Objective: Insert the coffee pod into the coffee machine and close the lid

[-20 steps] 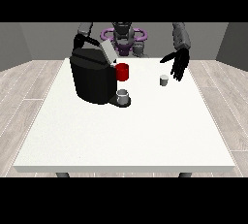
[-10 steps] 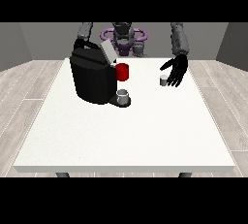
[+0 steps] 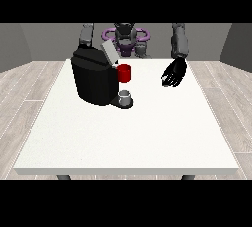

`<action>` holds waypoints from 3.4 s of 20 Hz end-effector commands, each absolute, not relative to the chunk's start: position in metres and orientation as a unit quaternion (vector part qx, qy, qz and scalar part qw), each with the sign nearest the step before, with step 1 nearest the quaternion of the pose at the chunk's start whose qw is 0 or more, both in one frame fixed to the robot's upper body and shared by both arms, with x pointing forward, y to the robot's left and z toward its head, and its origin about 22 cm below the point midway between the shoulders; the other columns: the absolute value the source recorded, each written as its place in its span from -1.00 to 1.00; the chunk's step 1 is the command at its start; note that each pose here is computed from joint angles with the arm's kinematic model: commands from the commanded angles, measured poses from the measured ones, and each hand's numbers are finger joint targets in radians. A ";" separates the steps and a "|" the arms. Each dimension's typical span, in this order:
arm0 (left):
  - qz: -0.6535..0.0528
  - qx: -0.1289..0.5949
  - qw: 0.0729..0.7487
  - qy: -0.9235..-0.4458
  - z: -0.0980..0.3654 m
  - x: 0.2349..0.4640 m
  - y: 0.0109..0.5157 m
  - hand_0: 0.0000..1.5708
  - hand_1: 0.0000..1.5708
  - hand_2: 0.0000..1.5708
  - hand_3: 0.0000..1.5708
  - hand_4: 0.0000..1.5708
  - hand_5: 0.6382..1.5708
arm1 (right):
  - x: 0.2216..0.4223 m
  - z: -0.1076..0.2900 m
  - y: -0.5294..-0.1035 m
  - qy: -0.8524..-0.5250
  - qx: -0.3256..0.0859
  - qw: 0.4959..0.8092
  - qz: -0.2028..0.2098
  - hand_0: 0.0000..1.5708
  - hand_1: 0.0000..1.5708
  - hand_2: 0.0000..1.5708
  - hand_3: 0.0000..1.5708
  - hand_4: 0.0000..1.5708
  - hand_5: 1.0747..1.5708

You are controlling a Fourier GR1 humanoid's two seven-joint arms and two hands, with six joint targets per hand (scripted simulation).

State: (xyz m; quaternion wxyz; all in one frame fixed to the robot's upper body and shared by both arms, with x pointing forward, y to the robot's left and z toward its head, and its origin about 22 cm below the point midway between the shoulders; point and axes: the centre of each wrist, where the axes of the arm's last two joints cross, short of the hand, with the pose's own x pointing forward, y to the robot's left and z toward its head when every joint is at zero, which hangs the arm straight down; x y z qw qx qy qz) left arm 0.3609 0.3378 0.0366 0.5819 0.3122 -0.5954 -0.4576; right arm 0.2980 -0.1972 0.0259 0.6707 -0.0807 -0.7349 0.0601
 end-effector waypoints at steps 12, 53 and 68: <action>-0.545 0.316 0.580 -0.516 0.010 0.367 0.341 0.16 0.16 0.34 0.22 -0.48 1.00 | 0.299 0.001 -0.207 -0.722 -0.067 0.686 0.058 -1.00 -1.00 -1.00 -1.00 -1.00 1.00; -0.468 0.252 0.570 -0.627 0.230 0.455 0.258 0.47 0.47 0.59 0.61 -0.38 1.00 | 0.313 0.014 -0.178 -0.722 -0.074 0.682 0.094 -1.00 -1.00 -1.00 -1.00 -1.00 1.00; -0.452 0.283 0.526 -0.662 0.298 0.456 0.256 0.50 0.50 0.58 0.55 -0.41 1.00 | 0.344 0.066 -0.194 -0.775 -0.100 0.620 0.071 -1.00 -1.00 -1.00 -1.00 -1.00 1.00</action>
